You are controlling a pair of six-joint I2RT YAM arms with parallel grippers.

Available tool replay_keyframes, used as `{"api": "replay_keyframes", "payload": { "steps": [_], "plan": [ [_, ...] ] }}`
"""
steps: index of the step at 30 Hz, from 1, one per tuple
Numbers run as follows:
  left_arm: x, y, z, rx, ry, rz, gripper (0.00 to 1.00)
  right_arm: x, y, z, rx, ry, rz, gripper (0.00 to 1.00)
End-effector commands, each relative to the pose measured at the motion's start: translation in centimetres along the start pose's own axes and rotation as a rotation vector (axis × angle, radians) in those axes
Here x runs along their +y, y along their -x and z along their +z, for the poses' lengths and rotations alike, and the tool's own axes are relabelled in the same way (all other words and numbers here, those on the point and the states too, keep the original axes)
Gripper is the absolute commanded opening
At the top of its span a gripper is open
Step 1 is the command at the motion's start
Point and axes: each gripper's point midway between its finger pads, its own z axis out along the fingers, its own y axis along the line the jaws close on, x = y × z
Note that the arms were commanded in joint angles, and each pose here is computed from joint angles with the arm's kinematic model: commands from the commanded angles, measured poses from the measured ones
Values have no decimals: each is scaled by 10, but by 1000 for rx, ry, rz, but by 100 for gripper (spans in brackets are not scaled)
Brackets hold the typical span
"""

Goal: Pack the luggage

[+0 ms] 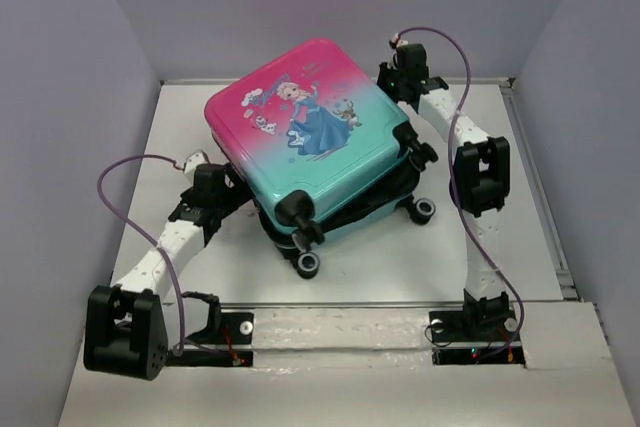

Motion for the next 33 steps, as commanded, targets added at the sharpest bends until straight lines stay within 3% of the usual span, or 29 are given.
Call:
{"api": "replay_keyframes", "payload": {
  "steps": [1,3,4,6,9,12,13,15,16,18,19,20,22,23,24,25,26,28,33],
  "plan": [
    [-84,-30,-73,133,-367,38,99,130,9,-11,66,335,-59,30],
    [-86,41,-98,-110,-297,32,99,112,37,-20,13,265,-38,45],
    [-81,64,-117,-192,-285,27,99,108,52,-32,-23,243,-33,60],
    [-84,122,-157,-381,-274,16,99,84,69,-43,-66,169,-11,69],
    [-95,161,-191,-501,-311,-13,99,73,102,-84,-159,95,-14,81],
    [-125,196,-219,-568,-407,-37,99,63,129,-131,-253,7,-48,85],
    [-139,200,-211,-558,-423,-16,99,58,126,-140,-253,-20,-61,84],
    [-156,215,-210,-559,-451,-12,99,65,140,-189,-323,-30,-62,62],
    [-167,218,-188,-528,-436,3,99,57,118,-189,-275,-48,-50,29],
    [-178,229,-171,-517,-439,3,99,54,103,-209,-295,-50,-29,7],
    [-182,241,-150,-499,-421,6,99,63,107,-254,-374,-18,-17,7],
    [-184,247,-138,-475,-425,-7,99,50,61,-238,-303,-31,1,7],
    [-195,259,-123,-437,-478,-8,99,45,24,-249,-284,-24,34,7],
    [-185,260,-82,-375,-417,-13,99,46,14,-273,-316,-10,47,7],
    [-190,260,-58,-325,-412,-2,99,23,-30,-260,-243,-69,79,7],
    [-191,274,-67,-359,-418,1,99,18,-46,-263,-230,-77,88,7],
    [-184,264,-32,-294,-364,11,99,18,-57,-278,-250,-72,98,7],
    [-182,275,-17,-267,-355,30,99,-2,-102,-277,-190,-122,126,7],
    [-171,274,46,-176,-287,62,99,-23,-142,-297,-192,-183,166,7]
  ]
}}
